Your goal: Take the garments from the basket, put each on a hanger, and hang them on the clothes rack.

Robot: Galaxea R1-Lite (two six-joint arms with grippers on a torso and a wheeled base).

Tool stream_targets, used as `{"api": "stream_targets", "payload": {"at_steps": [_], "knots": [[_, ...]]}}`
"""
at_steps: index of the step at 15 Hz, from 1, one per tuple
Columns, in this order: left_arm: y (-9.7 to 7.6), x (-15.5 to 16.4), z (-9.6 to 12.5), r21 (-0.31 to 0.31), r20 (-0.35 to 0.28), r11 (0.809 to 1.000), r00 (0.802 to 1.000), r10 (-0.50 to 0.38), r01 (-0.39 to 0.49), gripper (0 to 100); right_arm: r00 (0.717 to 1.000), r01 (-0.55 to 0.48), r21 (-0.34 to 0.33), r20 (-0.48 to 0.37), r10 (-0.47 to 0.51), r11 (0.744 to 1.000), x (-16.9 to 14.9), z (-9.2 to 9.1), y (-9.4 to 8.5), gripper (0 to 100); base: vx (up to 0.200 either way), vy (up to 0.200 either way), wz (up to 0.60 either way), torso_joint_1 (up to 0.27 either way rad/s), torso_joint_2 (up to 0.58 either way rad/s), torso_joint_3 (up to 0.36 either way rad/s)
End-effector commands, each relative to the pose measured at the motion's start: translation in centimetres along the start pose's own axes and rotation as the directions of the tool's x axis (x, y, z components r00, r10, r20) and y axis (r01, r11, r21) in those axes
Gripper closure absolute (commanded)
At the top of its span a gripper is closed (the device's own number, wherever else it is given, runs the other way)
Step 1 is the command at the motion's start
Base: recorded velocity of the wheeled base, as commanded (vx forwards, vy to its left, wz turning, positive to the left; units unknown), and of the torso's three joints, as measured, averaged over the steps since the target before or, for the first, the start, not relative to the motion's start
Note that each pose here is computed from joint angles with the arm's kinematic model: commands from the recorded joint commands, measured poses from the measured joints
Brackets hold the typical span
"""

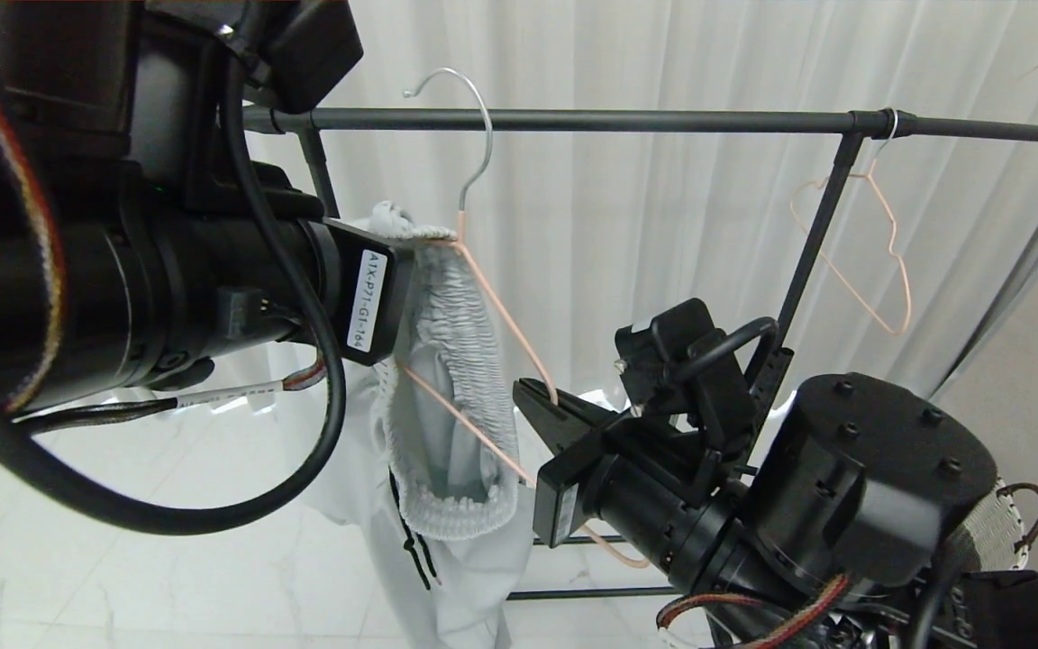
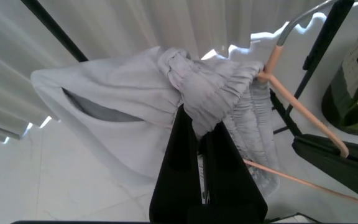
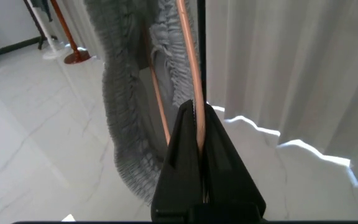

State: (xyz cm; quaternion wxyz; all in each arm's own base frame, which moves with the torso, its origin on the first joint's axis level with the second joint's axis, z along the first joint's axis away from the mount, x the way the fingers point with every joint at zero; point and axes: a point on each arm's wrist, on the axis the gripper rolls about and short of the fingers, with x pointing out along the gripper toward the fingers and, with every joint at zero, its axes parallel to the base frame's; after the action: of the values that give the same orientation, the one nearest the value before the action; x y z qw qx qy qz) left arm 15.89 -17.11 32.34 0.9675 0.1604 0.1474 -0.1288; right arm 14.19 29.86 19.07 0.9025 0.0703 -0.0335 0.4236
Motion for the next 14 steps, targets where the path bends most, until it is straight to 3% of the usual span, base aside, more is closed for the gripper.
{"api": "stream_targets", "payload": {"at_steps": [1, 5, 6, 11, 14], "knots": [[-0.1, 0.1, -0.2, 0.010, -0.008, 1.000, 1.000, -0.002, 0.002, 100, 1.000, -0.002, -0.004, 0.017, 0.002, 1.000, -0.1, 0.3, 0.0, 100, 0.000, 0.000, 0.00, 0.000, 0.00, 0.000], [-1.0, -0.4, -0.4, 0.031, -0.004, 0.999, 0.999, -0.041, 0.041, 100, 0.999, -0.004, -0.002, 0.036, 0.004, 1.000, -0.1, 0.7, 0.0, 100, 0.000, 0.000, 0.00, 0.000, 0.00, 0.000], [-1.2, -0.3, -0.7, 0.038, -0.013, 0.998, 0.999, -0.044, 0.044, 0, 0.999, -0.005, -0.003, 0.042, 0.005, 1.000, -0.1, 0.9, 0.0, 100, 0.000, 0.000, 0.00, 0.000, 0.00, 0.000], [-1.9, -1.0, -1.0, 0.045, -0.006, 0.996, 0.997, -0.081, 0.081, 0, 0.996, -0.005, -0.025, 0.088, 0.007, 1.000, -0.5, 1.8, 0.0, 100, 0.000, 0.000, 0.00, 0.000, 0.00, 0.000], [-1.2, -1.9, -1.6, 0.049, -0.003, 0.995, 0.996, -0.084, 0.084, 0, 0.995, -0.003, -0.034, 0.097, 0.006, 0.999, -0.7, 2.2, -0.1, 100, 0.000, 0.000, 0.00, 0.000, 0.00, 0.000]]}}
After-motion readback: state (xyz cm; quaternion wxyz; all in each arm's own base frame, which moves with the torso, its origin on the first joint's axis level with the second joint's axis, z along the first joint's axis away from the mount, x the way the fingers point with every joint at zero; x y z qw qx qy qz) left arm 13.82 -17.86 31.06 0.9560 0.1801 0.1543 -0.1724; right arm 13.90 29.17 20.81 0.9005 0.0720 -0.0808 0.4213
